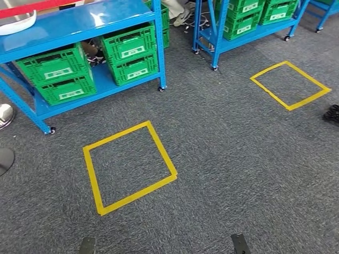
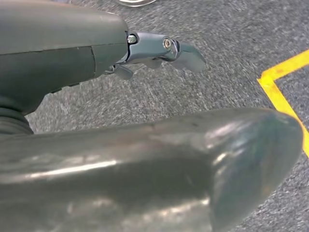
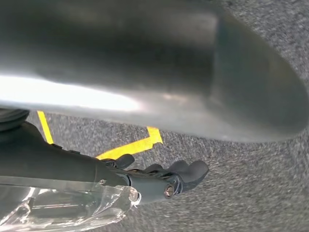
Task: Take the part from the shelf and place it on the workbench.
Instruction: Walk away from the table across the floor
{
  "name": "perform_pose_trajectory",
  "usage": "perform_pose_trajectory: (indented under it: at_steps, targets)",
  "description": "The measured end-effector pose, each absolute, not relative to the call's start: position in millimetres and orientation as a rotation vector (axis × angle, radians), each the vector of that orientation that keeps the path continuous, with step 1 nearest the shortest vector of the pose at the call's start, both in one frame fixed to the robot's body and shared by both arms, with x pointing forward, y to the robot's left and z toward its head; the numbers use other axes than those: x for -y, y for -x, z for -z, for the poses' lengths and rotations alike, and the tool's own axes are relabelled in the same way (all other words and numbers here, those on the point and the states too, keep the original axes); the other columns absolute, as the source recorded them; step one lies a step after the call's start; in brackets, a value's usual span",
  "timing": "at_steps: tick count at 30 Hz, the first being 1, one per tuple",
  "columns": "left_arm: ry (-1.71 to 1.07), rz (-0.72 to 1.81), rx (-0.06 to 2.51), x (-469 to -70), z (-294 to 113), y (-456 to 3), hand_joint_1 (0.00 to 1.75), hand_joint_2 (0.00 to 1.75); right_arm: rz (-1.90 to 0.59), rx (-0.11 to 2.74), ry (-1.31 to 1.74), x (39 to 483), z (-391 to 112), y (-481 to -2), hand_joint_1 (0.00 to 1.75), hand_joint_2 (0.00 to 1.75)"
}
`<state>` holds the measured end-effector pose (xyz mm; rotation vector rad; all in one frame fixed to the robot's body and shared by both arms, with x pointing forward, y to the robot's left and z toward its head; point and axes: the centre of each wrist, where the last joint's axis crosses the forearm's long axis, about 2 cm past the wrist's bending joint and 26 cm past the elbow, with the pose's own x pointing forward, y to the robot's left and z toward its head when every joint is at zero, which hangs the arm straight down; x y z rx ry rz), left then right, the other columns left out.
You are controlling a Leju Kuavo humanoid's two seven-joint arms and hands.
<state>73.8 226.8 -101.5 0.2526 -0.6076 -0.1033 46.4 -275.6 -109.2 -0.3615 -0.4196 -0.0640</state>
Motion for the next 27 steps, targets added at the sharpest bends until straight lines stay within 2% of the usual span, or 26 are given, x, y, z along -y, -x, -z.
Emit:
perform_pose_trajectory:
  at_steps: [27]
  targets:
    - [-0.241,0.096,0.592,-222.5,101.9,-68.7,0.00,0.00,0.065,0.426,0.354,273.9,109.0,-48.0,0.00,0.00]
